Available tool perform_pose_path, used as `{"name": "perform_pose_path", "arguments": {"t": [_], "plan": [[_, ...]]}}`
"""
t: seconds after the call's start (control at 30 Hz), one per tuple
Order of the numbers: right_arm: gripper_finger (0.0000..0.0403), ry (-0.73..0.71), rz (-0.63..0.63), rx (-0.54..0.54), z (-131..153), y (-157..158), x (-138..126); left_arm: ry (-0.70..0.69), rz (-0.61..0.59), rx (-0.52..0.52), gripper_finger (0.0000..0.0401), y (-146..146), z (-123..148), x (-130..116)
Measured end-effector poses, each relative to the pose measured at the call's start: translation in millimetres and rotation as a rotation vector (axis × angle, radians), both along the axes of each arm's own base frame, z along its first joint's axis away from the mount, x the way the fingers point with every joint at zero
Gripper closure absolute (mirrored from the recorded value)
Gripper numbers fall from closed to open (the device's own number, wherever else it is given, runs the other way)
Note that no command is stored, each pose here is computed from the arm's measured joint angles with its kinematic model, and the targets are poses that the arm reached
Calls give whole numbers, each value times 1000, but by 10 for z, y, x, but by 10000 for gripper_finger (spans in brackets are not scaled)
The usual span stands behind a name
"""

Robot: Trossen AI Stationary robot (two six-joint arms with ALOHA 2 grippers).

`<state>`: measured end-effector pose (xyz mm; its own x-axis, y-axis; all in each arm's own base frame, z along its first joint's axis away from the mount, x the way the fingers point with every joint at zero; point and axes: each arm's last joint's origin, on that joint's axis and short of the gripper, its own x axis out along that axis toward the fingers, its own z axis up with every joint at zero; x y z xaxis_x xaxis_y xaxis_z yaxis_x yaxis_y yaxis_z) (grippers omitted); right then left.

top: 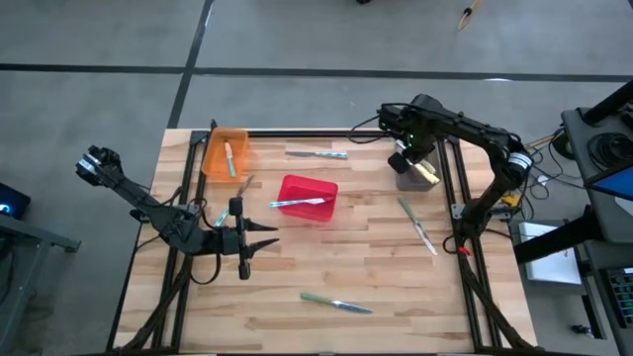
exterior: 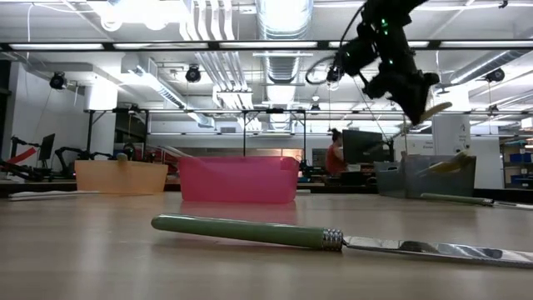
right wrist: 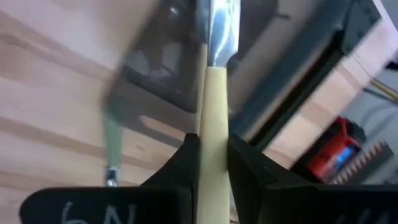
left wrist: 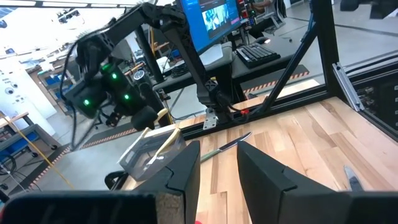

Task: Sort silverware by color (type)
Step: Put the yellow table knife into the black bin

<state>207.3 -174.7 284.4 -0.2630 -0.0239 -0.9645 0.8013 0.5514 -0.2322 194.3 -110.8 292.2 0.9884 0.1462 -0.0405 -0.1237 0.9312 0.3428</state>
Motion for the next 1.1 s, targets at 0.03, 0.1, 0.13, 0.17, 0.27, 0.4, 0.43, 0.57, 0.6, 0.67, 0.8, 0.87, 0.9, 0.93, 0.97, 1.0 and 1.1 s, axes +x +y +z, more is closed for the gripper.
{"name": "perform_pose_path", "arguments": {"t": [0.03, 0.1, 0.13, 0.17, 0.27, 0.4, 0.43, 0.57, 0.6, 0.67, 0.8, 0.87, 0.9, 0.93, 0.97, 1.0, 1.1], "plan": [[356, 13, -11, 9, -38, -14, -30, 0, 0, -1, 314, 0, 0, 0], [356, 33, -25, 25, -98, -23, -78, -1, 0, -6, 314, 0, 0, 0], [356, 40, -29, 32, -121, -21, -98, -1, 0, -6, 314, 0, 0, 0], [356, 48, -31, 40, -141, -14, -116, -1, 0, -6, 314, -1, 0, 0], [355, 72, -32, 58, -211, -3, -156, -1, 0, -6, 314, -1, 0, 0], [355, 126, -22, 50, -303, 10, -196, -1, 0, -6, 314, 0, 0, 0], [355, 138, -20, 49, -322, 12, -202, -1, 0, -6, 314, -1, 0, 0], [355, 147, -18, 48, -382, 11, -204, -1, 0, -6, 314, -1, 0, 0], [355, 141, -18, 42, -390, 7, -199, -1, 0, -6, 314, -1, 0, 0], [355, 130, -22, 32, -406, -1, -191, -1, 0, -6, 314, -1, 0, 0], [353, 118, -26, 21, -454, -7, -183, -1, 0, -6, 314, -1, 0, 0], [353, 119, -34, 23, -474, -3, -187, -1, 0, -6, 314, -1, 0, 0], [353, 121, -39, 23, -484, -1, -190, -1, 0, -6, 314, 0, 0, 0], [353, 123, -43, 24, -494, 2, -193, -1, 0, -6, 314, 0, 0, 0], [353, 126, -43, 26, -504, 6, -197, -1, 0, -7, 314, -1, 0, 0], [352, 129, -43, 28, -512, 9, -201, -1, 0, -6, 314, 0, 0, 0], [345, 132, -43, 30, -522, 12, -204, -1, 0, -6, 314, 0, 0, 0]]}}
